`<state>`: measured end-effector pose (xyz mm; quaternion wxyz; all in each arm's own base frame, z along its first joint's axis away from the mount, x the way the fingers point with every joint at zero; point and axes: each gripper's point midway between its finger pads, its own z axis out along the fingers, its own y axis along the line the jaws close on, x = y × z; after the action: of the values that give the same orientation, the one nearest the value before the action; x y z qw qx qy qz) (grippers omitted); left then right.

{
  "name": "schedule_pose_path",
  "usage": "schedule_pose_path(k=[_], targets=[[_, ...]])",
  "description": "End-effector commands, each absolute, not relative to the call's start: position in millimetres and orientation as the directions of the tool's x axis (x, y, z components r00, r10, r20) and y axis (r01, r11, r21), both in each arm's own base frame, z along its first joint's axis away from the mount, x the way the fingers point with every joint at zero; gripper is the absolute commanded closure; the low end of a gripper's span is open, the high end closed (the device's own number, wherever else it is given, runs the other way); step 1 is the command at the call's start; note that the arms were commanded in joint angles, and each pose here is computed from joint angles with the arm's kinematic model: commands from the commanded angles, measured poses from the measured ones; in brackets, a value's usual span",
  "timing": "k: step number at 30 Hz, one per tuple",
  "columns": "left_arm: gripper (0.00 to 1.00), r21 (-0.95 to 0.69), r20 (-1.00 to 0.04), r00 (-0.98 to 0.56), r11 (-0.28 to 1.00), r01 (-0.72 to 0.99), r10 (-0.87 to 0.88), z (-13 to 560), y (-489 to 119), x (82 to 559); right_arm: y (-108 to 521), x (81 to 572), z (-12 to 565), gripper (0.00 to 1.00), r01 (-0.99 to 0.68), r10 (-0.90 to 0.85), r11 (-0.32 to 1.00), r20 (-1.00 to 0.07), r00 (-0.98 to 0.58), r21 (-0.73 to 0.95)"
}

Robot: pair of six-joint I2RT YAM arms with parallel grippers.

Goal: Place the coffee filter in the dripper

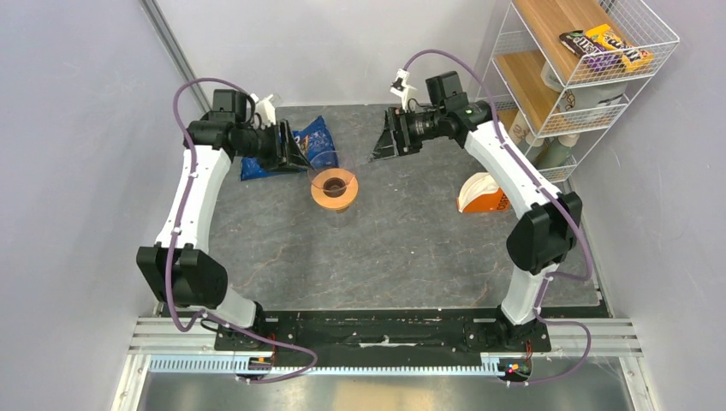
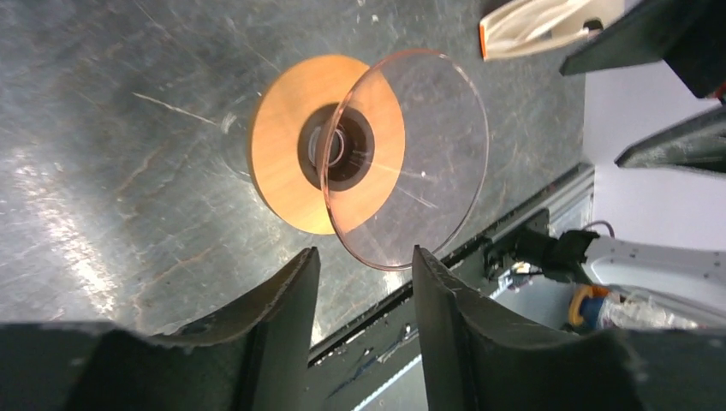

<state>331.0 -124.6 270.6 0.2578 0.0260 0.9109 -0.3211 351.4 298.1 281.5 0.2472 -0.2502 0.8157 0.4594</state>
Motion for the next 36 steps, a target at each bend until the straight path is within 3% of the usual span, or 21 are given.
schedule_pose_path(k=[1, 6, 12, 30, 36], targets=[[0.51, -0.644, -0.478, -0.87, 0.722, 0.253, -0.122, 268, -142, 335, 324, 352, 284, 0.23, -0.575, -0.144, 0.371, -0.567, -0.811, 0.729], [0.54, -0.645, -0.468, -0.873, 0.728, 0.233, -0.136, 261, -141, 341, 334, 356, 267, 0.3, -0.553, -0.153, 0.382, -0.54, -0.828, 0.74], [0.57, -0.65, -0.457, -0.878, 0.727, 0.222, -0.141, 253, -141, 340, 343, 361, 257, 0.48, -0.54, -0.152, 0.389, -0.526, -0.837, 0.747], [0.71, -0.652, -0.441, -0.885, 0.73, 0.204, -0.147, 237, -141, 347, 359, 366, 243, 0.53, -0.535, -0.169, 0.395, -0.514, -0.841, 0.747], [0.77, -0.652, -0.421, -0.895, 0.735, 0.187, -0.146, 227, -140, 351, 361, 368, 237, 0.63, -0.527, -0.172, 0.401, -0.503, -0.847, 0.75]])
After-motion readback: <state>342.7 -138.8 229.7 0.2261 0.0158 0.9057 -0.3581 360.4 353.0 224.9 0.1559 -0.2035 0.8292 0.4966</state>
